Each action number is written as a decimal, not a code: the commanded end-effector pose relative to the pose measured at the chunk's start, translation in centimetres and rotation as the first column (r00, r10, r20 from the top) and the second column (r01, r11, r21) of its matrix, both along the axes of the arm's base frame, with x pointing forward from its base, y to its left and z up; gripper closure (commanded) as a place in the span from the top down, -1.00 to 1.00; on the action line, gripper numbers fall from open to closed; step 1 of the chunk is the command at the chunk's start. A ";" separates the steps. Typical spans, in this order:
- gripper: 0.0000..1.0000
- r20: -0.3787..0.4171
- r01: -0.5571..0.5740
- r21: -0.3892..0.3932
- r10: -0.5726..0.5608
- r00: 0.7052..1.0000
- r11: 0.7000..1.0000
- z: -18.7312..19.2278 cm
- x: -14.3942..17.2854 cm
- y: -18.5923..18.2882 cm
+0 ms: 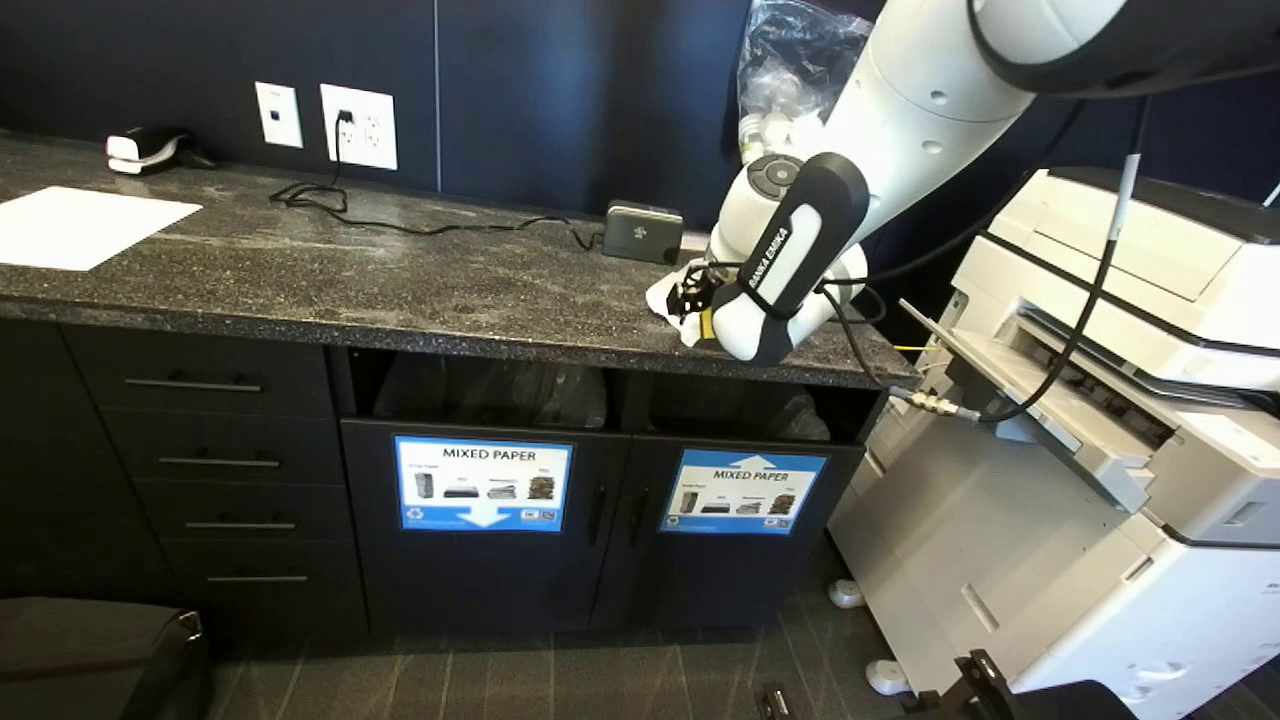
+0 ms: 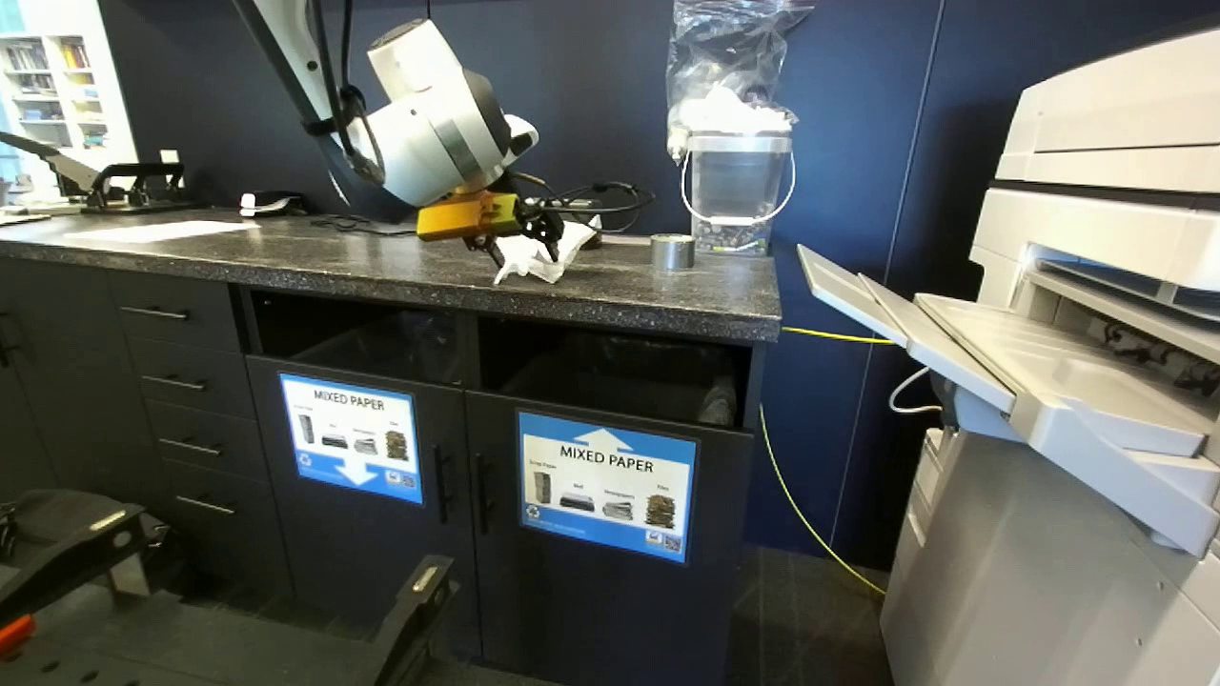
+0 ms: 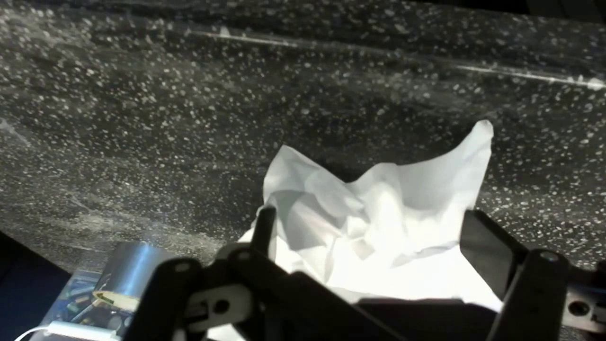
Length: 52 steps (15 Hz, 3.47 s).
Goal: Put the two tissues into the rubbish can.
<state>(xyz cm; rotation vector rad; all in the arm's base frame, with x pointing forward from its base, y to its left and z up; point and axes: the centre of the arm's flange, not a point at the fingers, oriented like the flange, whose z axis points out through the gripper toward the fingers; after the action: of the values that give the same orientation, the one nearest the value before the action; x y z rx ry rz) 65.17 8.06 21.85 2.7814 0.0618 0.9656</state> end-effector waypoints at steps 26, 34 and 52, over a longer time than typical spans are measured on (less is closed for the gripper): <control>-0.84 -0.107 0.021 -0.014 -0.022 0.994 1.000 -1.4 1.5 -2.5; -0.84 -0.318 -0.043 -0.080 0.016 0.948 0.996 0.7 -2.3 -3.8; -0.85 -0.596 0.083 0.002 -0.066 0.801 0.997 -1.2 -19.3 -13.1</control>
<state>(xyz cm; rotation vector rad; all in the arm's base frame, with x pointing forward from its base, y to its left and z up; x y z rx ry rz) 49.35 -3.79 19.67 2.9263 0.0523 -0.0062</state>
